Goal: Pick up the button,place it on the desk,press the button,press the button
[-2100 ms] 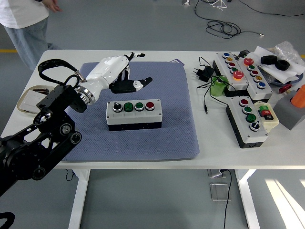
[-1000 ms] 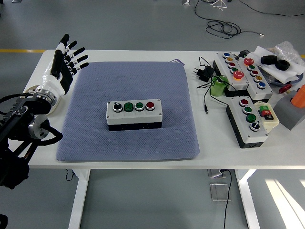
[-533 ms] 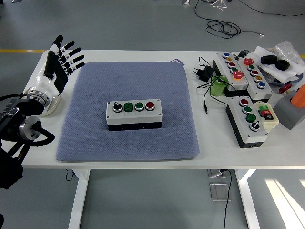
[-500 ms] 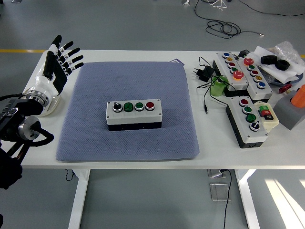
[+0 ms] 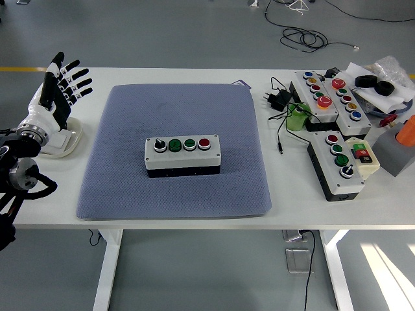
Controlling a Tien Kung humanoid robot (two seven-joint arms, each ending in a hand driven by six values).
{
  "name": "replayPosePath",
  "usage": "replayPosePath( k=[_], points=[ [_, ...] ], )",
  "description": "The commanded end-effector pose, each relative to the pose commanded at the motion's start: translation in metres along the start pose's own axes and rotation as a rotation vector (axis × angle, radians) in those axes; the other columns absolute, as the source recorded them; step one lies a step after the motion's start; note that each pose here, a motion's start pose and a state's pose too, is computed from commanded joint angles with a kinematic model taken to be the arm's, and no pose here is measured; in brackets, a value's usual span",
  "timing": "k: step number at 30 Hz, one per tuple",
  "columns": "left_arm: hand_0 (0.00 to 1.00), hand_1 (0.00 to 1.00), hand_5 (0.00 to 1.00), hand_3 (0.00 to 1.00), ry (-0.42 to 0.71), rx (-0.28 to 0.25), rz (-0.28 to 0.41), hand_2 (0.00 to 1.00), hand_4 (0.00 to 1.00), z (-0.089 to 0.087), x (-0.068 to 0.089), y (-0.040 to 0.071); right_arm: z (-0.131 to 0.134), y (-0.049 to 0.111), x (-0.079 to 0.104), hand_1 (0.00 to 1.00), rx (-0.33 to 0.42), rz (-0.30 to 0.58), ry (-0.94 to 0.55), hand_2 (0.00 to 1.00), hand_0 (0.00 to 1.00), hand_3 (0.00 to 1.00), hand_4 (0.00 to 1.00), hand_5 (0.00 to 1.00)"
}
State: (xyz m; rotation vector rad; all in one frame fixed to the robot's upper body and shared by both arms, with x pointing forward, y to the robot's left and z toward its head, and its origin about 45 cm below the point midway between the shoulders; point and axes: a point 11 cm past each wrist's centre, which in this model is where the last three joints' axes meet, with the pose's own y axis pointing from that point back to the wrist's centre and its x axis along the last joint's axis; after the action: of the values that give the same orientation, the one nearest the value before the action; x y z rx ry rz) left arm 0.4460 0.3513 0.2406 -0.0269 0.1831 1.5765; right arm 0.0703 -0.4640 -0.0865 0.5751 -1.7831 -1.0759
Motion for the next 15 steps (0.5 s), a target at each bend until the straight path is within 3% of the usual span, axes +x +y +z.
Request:
replayPosePath(
  k=[15],
  points=[
    [0.772, 0.791, 0.998, 0.886, -0.021, 0.005, 0.025, 0.832, 0.722, 0.000, 0.014, 0.002, -0.001, 0.001, -0.003, 0.797, -0.001, -0.004, 0.005, 0.817, 0.787, 0.751, 0.412, 0.479]
  ],
)
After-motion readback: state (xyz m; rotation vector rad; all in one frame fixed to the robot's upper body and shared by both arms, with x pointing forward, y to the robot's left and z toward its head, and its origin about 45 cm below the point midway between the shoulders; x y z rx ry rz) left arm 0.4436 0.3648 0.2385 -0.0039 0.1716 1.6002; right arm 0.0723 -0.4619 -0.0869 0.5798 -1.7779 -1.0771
